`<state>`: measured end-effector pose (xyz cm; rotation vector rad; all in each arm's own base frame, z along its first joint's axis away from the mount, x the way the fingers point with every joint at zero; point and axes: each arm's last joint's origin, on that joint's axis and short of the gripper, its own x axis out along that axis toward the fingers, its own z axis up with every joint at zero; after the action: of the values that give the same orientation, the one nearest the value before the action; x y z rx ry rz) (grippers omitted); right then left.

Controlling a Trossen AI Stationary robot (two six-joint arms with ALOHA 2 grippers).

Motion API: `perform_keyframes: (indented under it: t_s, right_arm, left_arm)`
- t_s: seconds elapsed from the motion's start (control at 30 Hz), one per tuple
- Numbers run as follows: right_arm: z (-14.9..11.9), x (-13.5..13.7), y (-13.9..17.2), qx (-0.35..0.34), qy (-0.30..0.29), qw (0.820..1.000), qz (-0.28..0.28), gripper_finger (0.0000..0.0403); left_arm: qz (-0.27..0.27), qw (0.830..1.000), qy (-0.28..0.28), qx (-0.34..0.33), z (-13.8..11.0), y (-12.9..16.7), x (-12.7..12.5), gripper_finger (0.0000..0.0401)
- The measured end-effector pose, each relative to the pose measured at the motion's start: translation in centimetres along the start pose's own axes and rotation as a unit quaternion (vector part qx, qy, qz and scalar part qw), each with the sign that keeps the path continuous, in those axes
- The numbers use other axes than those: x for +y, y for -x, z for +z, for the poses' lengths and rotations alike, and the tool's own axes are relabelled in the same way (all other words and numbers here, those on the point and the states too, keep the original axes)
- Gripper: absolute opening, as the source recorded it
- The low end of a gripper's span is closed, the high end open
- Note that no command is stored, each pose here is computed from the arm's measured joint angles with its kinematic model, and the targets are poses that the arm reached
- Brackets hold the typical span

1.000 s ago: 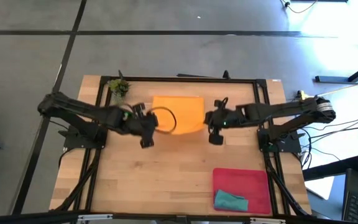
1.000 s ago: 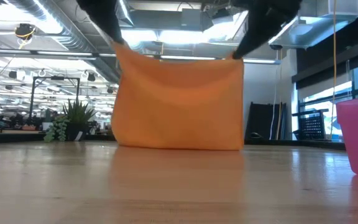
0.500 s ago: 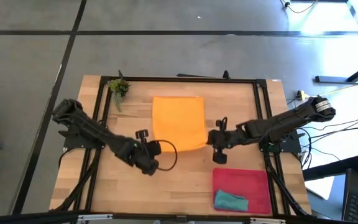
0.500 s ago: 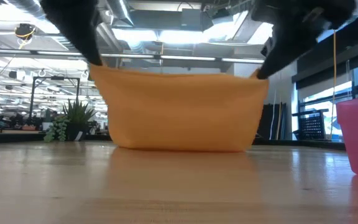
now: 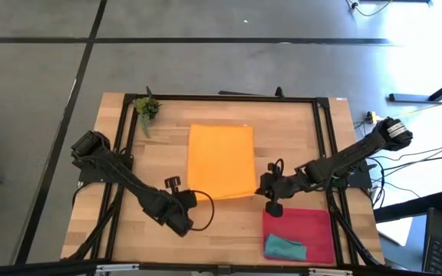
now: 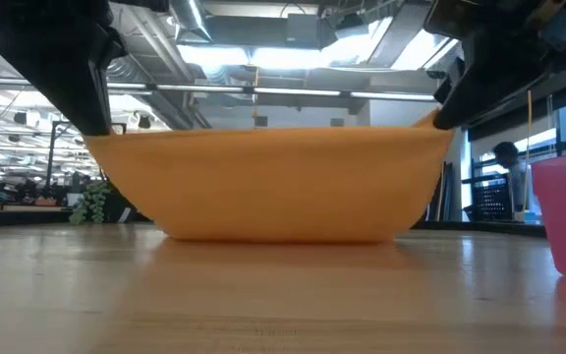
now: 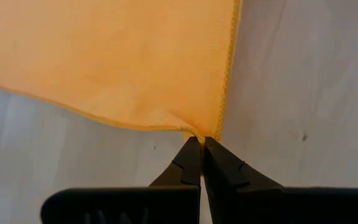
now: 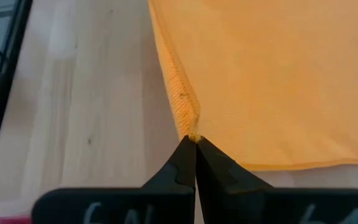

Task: Roll microfiber towels into tight, uniform cylinder then place into a basket
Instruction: Fold the orange microfiber cloth

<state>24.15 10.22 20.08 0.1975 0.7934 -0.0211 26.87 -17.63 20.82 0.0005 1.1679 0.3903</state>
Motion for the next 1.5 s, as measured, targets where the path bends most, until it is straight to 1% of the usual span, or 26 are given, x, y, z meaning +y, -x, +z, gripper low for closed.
perform_keyframes:
  t_s: [0.1, 0.17, 0.27, 0.43, 0.63, 0.77, 0.9, 1.23, 1.4, 1.5]
  right_arm:
    - [0.0, -0.1, -0.1, -0.009, 0.000, 1.000, -0.020, 0.0003]
    - [0.2, -0.4, -0.1, -0.017, 0.000, 0.999, -0.039, 0.0003]
    - [0.4, -1.1, -0.2, -0.019, 0.015, 0.998, -0.066, 0.0003]
    - [0.9, -2.8, -0.5, -0.020, 0.021, 0.993, -0.118, 0.0003]
    - [1.6, -5.4, -0.7, -0.012, 0.017, 0.985, -0.169, 0.0003]
    - [2.1, -7.2, -0.8, -0.007, 0.022, 0.981, -0.195, 0.0003]
    - [2.5, -9.0, -0.8, -0.001, 0.024, 0.975, -0.220, 0.0003]
    - [3.2, -13.4, -0.4, 0.016, 0.024, 0.961, -0.274, 0.0003]
    - [3.5, -15.1, -0.2, 0.020, 0.026, 0.961, -0.275, 0.0003]
    - [3.5, -16.1, -0.2, 0.006, 0.026, 0.958, -0.284, 0.0003]
  left_arm:
    - [0.008, 1.000, 0.000, -0.009, 0.0, 0.0, 0.0, 0.0000]
    - [0.025, 0.999, 0.003, -0.022, 0.2, -0.1, 0.3, 0.0000]
    - [0.055, 0.998, 0.012, -0.037, 0.9, -0.5, 1.1, 0.0000]
    - [0.098, 0.994, 0.037, -0.035, 2.3, -1.5, 3.1, 0.0000]
    - [0.160, 0.984, 0.066, -0.031, 3.9, -2.7, 6.0, 0.0000]
    - [0.183, 0.979, 0.091, -0.013, 4.8, -3.6, 8.1, 0.0000]
    - [0.210, 0.972, 0.106, -0.012, 5.7, -4.4, 9.9, 0.0000]
    - [0.249, 0.955, 0.160, 0.026, 7.0, -6.0, 14.5, 0.0000]
    - [0.258, 0.950, 0.169, 0.038, 7.6, -6.7, 16.4, 0.0000]
    - [0.264, 0.946, 0.182, 0.044, 7.7, -7.0, 17.4, 0.0000]
